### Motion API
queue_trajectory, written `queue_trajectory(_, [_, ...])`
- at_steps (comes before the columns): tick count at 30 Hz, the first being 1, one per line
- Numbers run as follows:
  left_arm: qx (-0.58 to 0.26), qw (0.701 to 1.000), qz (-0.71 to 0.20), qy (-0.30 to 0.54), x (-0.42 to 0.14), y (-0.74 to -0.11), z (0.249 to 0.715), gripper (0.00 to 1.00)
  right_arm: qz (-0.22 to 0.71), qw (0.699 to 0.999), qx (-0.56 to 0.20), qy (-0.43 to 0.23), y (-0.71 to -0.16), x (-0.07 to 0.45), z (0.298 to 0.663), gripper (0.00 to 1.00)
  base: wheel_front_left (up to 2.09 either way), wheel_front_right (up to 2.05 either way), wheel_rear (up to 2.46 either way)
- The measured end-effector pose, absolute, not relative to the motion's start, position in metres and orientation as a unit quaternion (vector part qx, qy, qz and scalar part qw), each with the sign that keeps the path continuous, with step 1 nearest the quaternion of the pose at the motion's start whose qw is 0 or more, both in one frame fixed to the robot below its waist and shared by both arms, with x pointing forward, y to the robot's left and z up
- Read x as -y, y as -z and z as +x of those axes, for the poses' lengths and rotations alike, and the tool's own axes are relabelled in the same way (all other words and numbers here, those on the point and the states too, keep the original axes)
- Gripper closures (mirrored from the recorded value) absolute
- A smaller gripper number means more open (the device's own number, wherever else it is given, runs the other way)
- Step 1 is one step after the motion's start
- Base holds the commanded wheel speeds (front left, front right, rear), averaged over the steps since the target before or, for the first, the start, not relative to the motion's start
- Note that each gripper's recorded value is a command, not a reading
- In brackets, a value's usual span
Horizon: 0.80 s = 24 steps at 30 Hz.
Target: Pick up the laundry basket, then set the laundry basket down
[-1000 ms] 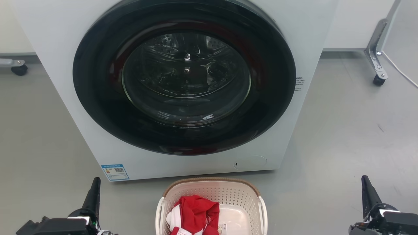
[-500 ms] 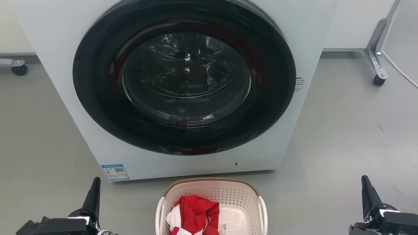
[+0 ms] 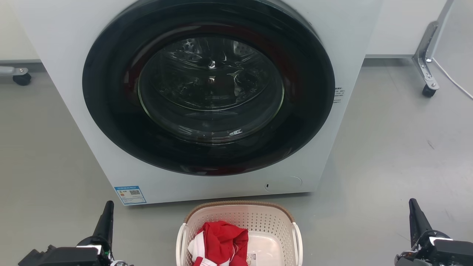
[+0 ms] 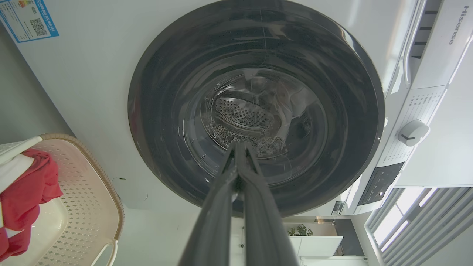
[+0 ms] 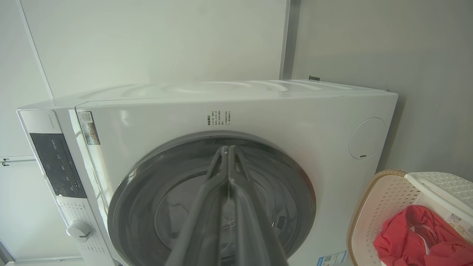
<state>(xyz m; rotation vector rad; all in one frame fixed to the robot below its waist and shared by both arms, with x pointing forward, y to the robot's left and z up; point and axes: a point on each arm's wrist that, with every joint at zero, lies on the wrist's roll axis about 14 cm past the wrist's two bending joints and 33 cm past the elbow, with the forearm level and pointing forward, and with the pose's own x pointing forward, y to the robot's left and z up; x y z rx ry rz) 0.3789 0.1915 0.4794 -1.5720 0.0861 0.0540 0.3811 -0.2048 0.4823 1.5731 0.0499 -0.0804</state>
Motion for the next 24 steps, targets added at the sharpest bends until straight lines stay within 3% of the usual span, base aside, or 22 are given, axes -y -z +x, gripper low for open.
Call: queue_trajectory(24, [-0.039, 0.705, -0.707, -0.025, -0.1914, -0.4792, 0.3789, 1.00, 0.708, 0.705, -0.022, 0.036, -0.4825, 0.2048, 0.3811, 1.00, 0.00, 0.00, 0.00])
